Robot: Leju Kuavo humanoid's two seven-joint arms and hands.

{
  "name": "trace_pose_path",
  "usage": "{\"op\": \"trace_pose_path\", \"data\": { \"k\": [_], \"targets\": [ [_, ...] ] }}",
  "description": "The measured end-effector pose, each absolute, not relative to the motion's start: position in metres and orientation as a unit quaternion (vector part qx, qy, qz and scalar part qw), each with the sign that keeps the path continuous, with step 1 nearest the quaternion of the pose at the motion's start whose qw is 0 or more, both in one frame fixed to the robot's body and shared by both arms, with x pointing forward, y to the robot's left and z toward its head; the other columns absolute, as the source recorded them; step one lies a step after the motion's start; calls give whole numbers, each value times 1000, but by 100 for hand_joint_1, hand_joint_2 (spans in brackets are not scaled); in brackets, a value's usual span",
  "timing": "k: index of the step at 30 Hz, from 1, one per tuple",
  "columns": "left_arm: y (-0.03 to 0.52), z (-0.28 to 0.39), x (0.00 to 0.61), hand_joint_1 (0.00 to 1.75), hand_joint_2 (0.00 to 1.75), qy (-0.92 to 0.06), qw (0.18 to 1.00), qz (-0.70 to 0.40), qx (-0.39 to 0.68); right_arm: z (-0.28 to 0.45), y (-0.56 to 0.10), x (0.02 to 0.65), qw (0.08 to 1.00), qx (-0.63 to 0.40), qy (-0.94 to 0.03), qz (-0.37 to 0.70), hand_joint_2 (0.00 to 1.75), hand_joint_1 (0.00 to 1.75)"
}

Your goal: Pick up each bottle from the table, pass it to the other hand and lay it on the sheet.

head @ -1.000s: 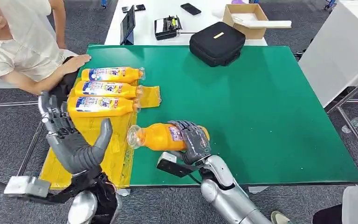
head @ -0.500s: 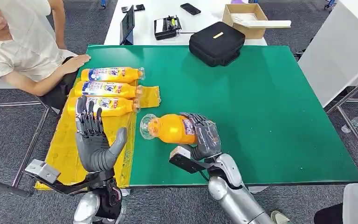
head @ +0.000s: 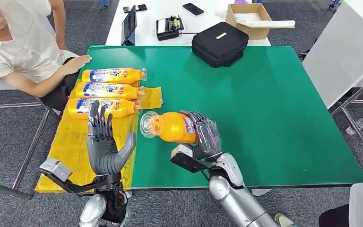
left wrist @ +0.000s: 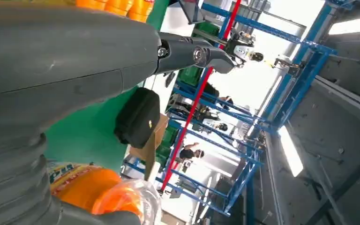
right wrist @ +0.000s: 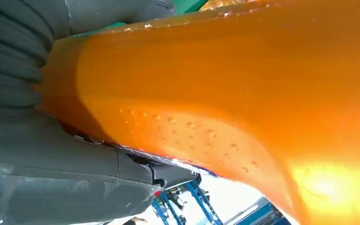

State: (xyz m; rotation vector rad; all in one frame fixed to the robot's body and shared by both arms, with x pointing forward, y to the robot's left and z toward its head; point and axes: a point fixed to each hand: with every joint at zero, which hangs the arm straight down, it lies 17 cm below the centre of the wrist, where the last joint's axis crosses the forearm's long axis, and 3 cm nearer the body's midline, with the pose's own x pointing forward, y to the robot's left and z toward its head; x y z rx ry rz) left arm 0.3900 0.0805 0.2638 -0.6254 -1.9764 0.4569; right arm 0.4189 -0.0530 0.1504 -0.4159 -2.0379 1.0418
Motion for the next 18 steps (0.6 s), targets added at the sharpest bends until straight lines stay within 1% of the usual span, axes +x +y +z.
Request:
{"op": "trace_pose_path", "data": {
  "k": [3, 8, 18],
  "targets": [
    [77, 261, 392, 0, 175, -804, 493, 190, -274, 152, -52, 420, 397, -161, -804, 412, 175, 175],
    [62, 259, 389, 0, 175, -778, 496, 187, -337, 157, -45, 422, 399, -146, -806, 412, 175, 175],
    [48, 254, 389, 0, 175, -763, 505, 174, -363, 159, -34, 427, 395, -134, -805, 422, 175, 175]
  ]
}}
